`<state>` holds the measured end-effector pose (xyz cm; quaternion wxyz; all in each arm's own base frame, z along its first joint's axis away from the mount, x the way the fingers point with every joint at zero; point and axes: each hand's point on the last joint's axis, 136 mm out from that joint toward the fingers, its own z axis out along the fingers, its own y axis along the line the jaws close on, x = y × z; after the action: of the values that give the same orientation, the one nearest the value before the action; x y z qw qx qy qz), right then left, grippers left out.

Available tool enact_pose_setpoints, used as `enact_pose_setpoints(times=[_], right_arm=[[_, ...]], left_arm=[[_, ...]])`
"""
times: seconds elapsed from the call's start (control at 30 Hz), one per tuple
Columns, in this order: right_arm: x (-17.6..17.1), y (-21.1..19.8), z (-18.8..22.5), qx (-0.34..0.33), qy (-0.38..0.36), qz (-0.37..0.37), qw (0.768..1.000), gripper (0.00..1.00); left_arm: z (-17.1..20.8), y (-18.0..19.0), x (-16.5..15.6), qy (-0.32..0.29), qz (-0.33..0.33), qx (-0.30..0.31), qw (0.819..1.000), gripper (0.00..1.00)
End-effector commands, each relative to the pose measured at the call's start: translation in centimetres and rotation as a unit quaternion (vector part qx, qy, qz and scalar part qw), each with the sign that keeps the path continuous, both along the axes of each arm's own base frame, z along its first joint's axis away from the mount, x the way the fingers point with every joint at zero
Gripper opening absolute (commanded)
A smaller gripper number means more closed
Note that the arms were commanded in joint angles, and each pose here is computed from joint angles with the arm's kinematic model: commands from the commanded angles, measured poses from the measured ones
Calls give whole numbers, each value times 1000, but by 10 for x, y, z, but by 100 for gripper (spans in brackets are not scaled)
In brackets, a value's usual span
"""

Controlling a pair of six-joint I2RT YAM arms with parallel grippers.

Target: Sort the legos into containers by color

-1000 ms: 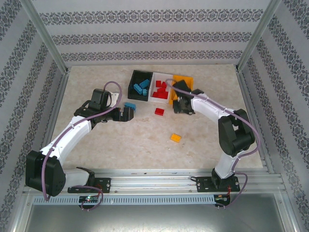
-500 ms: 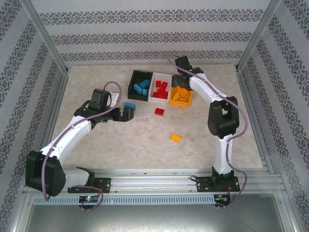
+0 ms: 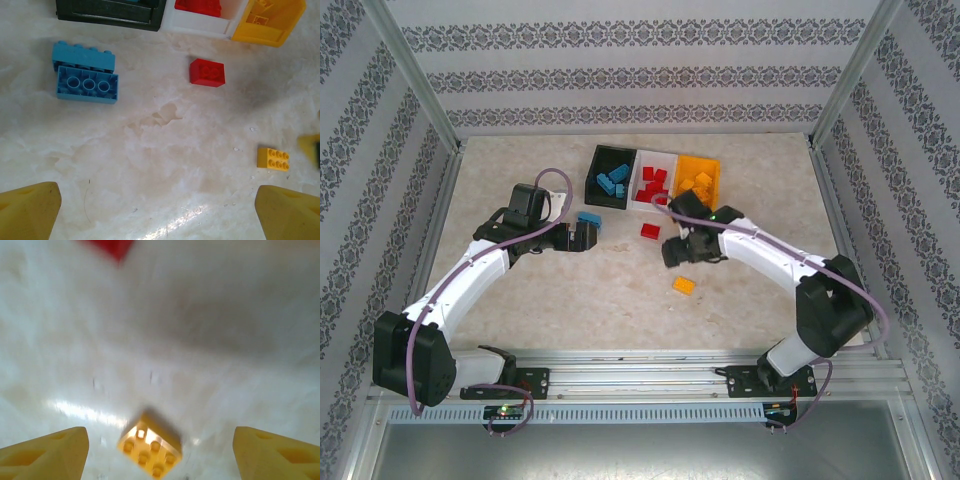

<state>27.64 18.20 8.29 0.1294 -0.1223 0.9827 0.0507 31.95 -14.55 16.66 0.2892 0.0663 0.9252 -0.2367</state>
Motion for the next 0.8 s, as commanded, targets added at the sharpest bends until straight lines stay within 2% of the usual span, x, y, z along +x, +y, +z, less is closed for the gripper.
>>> enact_pose_setpoints(times=[0.0, 0.2, 0.57, 0.7, 0.77], right_arm=[[-37, -4, -23, -9, 75, 10, 997, 76], [-49, 1, -45, -55, 104, 54, 992, 76], [-28, 4, -63, -94, 84, 65, 990, 71], [-19, 5, -67, -94, 71, 59, 991, 62], [-15, 4, -68, -91, 69, 53, 992, 52]], left_arm=[[14, -3, 0, -10, -3, -13, 1000, 100], [15, -2, -1, -13, -3, -12, 1000, 100], [14, -2, 0, -11, -4, -10, 1000, 100], [13, -2, 0, -11, -4, -10, 1000, 100], [12, -2, -1, -9, -4, -10, 1000, 100]])
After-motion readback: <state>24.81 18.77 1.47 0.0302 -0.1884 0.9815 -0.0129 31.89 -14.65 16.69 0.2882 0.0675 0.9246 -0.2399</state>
